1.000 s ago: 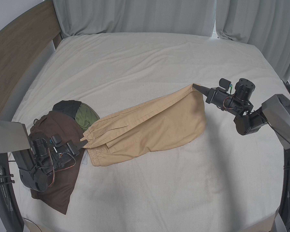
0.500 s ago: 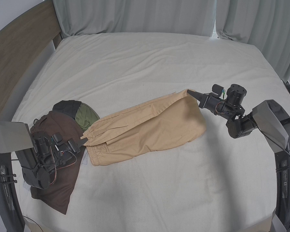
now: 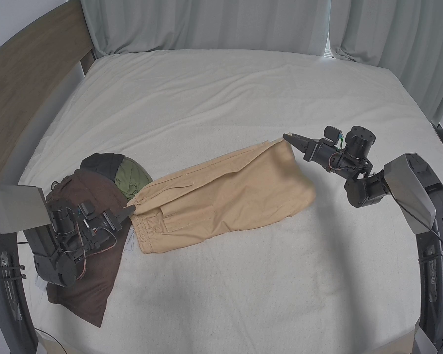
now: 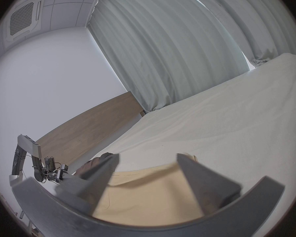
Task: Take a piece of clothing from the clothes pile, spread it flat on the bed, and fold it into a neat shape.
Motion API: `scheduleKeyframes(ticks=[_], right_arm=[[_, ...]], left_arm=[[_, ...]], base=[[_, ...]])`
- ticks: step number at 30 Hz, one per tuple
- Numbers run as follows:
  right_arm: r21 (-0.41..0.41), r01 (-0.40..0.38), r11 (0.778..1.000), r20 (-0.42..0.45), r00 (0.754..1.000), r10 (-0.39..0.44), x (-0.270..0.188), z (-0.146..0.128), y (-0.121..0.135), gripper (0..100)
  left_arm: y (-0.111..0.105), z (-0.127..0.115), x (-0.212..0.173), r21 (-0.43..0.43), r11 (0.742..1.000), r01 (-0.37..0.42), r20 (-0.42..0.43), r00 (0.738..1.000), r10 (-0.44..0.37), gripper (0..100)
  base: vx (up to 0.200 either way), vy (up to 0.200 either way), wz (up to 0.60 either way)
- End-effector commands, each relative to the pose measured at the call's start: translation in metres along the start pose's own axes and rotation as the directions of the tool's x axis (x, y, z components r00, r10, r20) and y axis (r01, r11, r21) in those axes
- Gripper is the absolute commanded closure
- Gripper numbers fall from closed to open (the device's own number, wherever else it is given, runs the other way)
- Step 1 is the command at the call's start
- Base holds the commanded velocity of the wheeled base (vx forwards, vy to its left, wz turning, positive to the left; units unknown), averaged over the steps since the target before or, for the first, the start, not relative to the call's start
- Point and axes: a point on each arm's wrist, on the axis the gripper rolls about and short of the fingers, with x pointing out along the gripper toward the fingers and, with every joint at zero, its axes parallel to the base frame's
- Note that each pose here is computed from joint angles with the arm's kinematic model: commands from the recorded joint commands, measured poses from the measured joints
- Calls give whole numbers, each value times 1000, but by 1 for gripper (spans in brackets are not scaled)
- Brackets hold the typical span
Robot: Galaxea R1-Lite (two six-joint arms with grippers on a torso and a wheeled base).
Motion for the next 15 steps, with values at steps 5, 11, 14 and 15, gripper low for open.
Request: scheduleKeyframes(ticks=[5, 11, 14, 15], right_arm=[[-6, 14, 1000, 15, 1000, -14, 0, 2, 2, 0], [39, 30, 999, -46, 999, -29, -24, 8, 29, 0], [75, 31, 997, -96, 995, -24, -48, 4, 50, 0], [85, 31, 996, -113, 993, -21, -54, 1, 53, 0]], left_arm=[[9, 29, -1, -3, 999, -45, 136, 990, 45, 0], [-5, 34, -7, 12, 1000, -25, 144, 989, 23, 0], [-14, 34, -10, 19, 1000, -9, 138, 990, 6, 0], [-15, 35, -11, 22, 1000, -7, 140, 990, 4, 0]], base=[[0, 0, 0], [0, 0, 0], [0, 0, 0], [0, 0, 0]])
